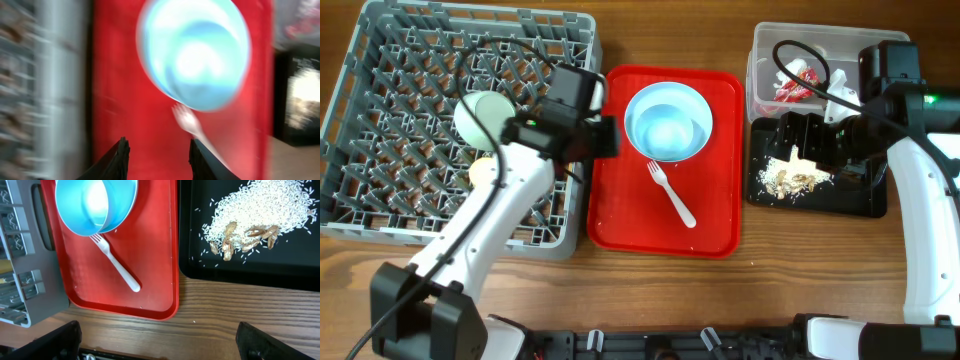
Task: Sort waste into correct bins and load items into the dishwasher rack
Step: 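Reach the left gripper back to the red tray and grasp the white fork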
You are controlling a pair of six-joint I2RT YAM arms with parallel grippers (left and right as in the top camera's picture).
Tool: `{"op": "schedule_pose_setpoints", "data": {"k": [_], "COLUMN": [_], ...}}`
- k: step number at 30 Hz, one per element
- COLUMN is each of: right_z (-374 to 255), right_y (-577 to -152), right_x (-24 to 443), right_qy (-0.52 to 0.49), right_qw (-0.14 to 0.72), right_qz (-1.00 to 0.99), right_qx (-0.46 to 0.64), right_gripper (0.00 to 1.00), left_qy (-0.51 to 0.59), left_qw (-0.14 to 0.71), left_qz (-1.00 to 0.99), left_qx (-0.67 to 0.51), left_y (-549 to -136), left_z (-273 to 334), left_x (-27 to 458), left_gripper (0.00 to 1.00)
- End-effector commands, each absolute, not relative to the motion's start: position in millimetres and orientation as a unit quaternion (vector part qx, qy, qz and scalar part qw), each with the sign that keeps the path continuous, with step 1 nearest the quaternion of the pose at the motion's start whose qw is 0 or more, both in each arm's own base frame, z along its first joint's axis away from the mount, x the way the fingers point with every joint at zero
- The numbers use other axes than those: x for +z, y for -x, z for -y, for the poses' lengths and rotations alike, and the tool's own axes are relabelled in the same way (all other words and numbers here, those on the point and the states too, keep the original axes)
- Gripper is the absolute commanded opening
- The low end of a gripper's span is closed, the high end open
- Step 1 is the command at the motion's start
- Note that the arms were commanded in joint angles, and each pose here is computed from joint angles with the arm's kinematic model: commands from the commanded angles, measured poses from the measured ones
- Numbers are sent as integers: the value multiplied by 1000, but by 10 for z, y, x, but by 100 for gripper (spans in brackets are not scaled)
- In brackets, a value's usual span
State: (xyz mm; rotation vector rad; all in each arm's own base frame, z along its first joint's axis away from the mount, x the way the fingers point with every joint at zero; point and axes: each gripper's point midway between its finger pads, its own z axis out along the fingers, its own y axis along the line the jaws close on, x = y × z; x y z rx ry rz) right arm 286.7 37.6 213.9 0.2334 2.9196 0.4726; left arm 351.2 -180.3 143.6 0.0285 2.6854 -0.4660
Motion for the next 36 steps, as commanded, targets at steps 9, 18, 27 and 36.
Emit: {"op": "schedule_pose_setpoints", "data": {"k": [9, 18, 27, 36], "right_z": [-356, -356, -356, -356], "right_y": [-2900, -2908, -2913, -2910], "right_x": [2177, 2179, 2180, 2179], "right_qy": [-77, -76, -76, -76], "right_qw": [98, 100, 101, 100], "right_qz": [-980, -980, -980, -980], "right_qx": [156, 156, 156, 156], "right_gripper": [100, 100, 100, 100], "left_qy": [81, 89, 78, 50], "left_qw": [114, 124, 111, 103], "left_qz": [-985, -986, -989, -992], "left_qx": [-105, -63, -51, -47], "left_y": [-3004, -3093, -3009, -2832], "left_z": [2668, 2654, 2686, 2832], "left_x": [456, 56, -87, -146], "left_gripper": [45, 46, 35, 27]}}
